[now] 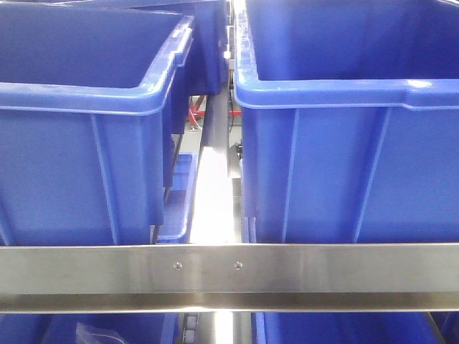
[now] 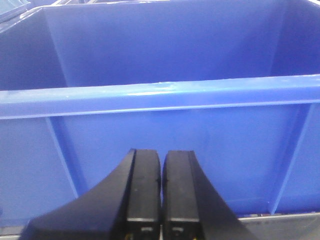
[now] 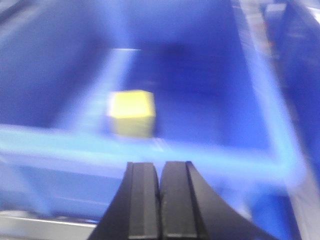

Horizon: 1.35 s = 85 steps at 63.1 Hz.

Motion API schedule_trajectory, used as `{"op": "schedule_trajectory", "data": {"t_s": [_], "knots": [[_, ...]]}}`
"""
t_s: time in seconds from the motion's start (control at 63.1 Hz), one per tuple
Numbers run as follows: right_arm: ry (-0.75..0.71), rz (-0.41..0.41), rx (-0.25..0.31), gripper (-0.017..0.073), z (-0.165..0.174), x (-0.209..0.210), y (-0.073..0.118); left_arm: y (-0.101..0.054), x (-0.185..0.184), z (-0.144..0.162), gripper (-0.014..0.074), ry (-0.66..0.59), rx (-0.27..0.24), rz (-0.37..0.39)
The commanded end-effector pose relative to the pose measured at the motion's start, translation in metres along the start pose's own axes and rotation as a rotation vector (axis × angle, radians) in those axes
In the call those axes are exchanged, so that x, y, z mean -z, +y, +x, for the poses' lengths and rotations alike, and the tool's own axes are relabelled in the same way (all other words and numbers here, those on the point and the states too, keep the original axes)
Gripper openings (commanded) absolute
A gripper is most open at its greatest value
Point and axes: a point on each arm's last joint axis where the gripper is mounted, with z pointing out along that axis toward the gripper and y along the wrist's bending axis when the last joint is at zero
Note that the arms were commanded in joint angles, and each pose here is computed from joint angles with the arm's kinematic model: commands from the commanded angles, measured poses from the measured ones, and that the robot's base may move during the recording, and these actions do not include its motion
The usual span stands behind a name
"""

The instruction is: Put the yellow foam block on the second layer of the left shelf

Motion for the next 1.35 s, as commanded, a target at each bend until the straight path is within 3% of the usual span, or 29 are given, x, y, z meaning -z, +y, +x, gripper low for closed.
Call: {"op": "schedule_trajectory", "data": {"t_s": [0.0, 0.19, 1.331], "knots": [[-0.137, 0.034, 0.009, 0.0055, 0.000, 0.005, -0.002, -0.002, 0.000, 0.000, 0.0136, -0.073, 0.006, 0.022], [-0.242, 0.037, 0.012, 0.0055, 0.039, 0.001, -0.002, -0.002, 0.000, 0.000, 0.0136, -0.073, 0.006, 0.022], [-0.227, 0.038, 0.013, 0.0055, 0.040, 0.000, -0.002, -0.002, 0.000, 0.000, 0.0136, -0.073, 0.006, 0.022]]}}
